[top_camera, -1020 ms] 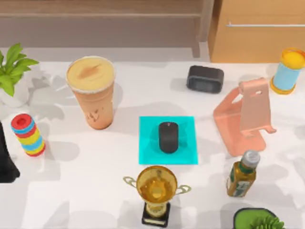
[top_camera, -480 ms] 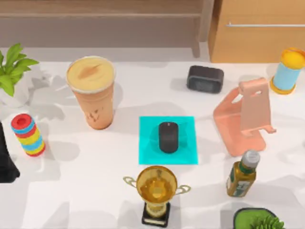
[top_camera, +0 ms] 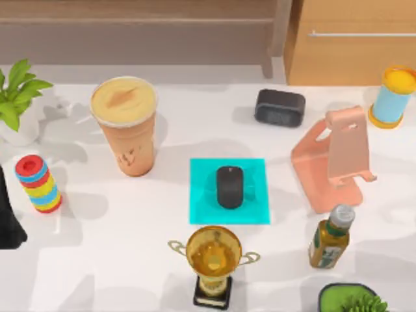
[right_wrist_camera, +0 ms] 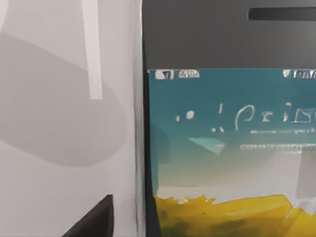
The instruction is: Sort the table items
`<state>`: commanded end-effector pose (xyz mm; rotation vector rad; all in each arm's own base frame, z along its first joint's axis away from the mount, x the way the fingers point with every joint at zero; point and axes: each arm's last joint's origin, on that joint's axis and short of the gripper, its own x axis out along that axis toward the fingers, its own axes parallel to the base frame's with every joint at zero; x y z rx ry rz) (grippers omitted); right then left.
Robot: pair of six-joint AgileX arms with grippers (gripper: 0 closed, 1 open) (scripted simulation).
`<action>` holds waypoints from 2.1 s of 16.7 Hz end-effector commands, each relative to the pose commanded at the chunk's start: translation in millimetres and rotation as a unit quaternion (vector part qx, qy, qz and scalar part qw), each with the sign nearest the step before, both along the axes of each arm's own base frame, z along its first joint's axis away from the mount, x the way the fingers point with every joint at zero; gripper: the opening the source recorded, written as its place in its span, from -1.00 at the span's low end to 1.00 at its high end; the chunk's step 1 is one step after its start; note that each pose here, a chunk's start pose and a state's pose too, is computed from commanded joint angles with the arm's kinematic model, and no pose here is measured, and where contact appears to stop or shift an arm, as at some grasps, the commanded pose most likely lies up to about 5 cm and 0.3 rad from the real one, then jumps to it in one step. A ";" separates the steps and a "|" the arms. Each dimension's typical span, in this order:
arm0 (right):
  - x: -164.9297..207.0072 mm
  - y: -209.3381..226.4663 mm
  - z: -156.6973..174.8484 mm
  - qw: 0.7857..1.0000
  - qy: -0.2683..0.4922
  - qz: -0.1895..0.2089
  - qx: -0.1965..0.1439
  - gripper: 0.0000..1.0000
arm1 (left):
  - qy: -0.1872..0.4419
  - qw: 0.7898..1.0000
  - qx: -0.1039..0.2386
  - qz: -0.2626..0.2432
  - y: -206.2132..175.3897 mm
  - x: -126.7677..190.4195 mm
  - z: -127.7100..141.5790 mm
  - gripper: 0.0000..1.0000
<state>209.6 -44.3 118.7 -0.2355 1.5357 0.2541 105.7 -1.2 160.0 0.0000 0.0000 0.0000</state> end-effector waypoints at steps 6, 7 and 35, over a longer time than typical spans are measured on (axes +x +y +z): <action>-2.2 0.6 -14.0 1.000 0.002 0.000 0.000 1.00 | 0.000 1.000 0.000 0.000 0.0 0.0 0.0 1.00; -2.2 0.6 -14.0 1.000 0.002 0.000 0.000 1.00 | 0.000 1.000 0.000 0.000 0.0 0.0 0.0 1.00; -1.2 0.2 19.2 1.000 -0.004 -0.001 -0.002 -1.00 | 0.000 1.000 0.000 0.000 0.0 0.0 0.0 1.00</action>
